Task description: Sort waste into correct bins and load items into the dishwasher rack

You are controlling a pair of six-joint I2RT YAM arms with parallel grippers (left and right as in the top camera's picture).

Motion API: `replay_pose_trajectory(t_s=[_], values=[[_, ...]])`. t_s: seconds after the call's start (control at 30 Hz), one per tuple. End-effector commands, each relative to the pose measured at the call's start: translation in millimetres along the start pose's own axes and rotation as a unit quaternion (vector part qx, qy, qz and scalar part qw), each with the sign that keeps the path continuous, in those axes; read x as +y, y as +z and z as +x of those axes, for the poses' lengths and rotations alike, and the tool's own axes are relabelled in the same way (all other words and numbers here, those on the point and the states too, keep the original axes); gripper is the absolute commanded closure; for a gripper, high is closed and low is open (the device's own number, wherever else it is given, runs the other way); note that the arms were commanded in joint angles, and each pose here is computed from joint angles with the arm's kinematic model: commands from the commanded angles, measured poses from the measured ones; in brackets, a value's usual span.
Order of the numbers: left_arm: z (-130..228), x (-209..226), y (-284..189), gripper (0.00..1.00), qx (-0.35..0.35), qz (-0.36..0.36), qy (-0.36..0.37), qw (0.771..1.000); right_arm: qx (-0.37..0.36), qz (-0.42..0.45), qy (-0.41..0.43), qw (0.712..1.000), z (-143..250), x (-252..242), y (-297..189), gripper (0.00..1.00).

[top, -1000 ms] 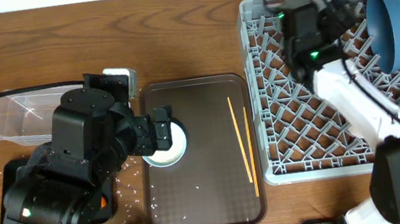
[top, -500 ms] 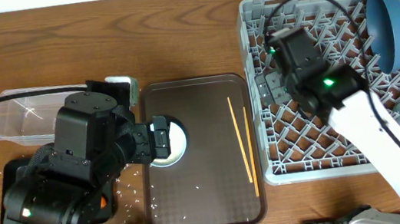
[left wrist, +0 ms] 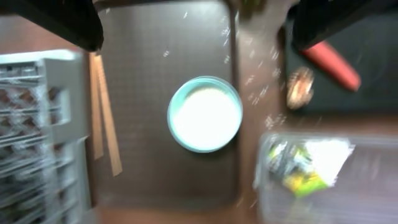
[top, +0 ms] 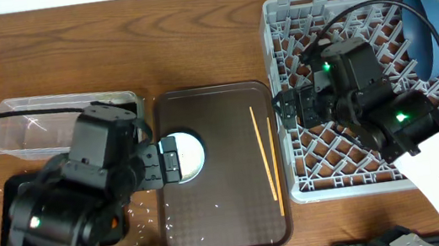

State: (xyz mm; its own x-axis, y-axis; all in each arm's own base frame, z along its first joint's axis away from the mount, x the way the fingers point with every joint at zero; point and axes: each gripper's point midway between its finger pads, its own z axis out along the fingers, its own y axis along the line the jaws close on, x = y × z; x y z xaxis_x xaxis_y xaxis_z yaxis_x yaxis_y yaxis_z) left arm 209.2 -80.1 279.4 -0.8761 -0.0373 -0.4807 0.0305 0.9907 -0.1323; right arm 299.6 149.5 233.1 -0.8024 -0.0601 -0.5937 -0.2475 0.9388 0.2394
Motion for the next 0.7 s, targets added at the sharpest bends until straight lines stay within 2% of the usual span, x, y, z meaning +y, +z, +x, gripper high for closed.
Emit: replay_pose_trajectory(t_s=[0.0, 0.1, 0.23, 0.4, 0.57, 0.67], values=[[3, 14, 13, 0.02, 0.025, -0.053, -0.038, 0.998, 0.000, -0.012, 0.008, 1.000, 0, 5, -4, 0.01], [16, 19, 31, 0.02, 0.064, -0.074, -0.049, 0.994, 0.003, 0.010, 0.032, 0.999, 3, -4, -4, 0.01], [27, 18, 60, 0.02, 0.084, -0.076, -0.047, 0.992, 0.003, 0.088, 0.085, 0.993, 8, -37, -7, 0.01], [40, 18, 98, 0.01, 0.107, -0.080, -0.042, 0.990, 0.010, 0.078, 0.102, 0.992, 9, -40, -7, 0.01], [56, -17, 131, 0.11, 0.141, 0.012, 0.023, 0.990, 0.007, 0.077, 0.092, 0.993, 7, -40, -7, 0.01], [59, -19, 153, 0.15, 0.134, -0.004, 0.072, 0.988, 0.006, 0.077, 0.092, 0.993, 7, -40, -7, 0.01]])
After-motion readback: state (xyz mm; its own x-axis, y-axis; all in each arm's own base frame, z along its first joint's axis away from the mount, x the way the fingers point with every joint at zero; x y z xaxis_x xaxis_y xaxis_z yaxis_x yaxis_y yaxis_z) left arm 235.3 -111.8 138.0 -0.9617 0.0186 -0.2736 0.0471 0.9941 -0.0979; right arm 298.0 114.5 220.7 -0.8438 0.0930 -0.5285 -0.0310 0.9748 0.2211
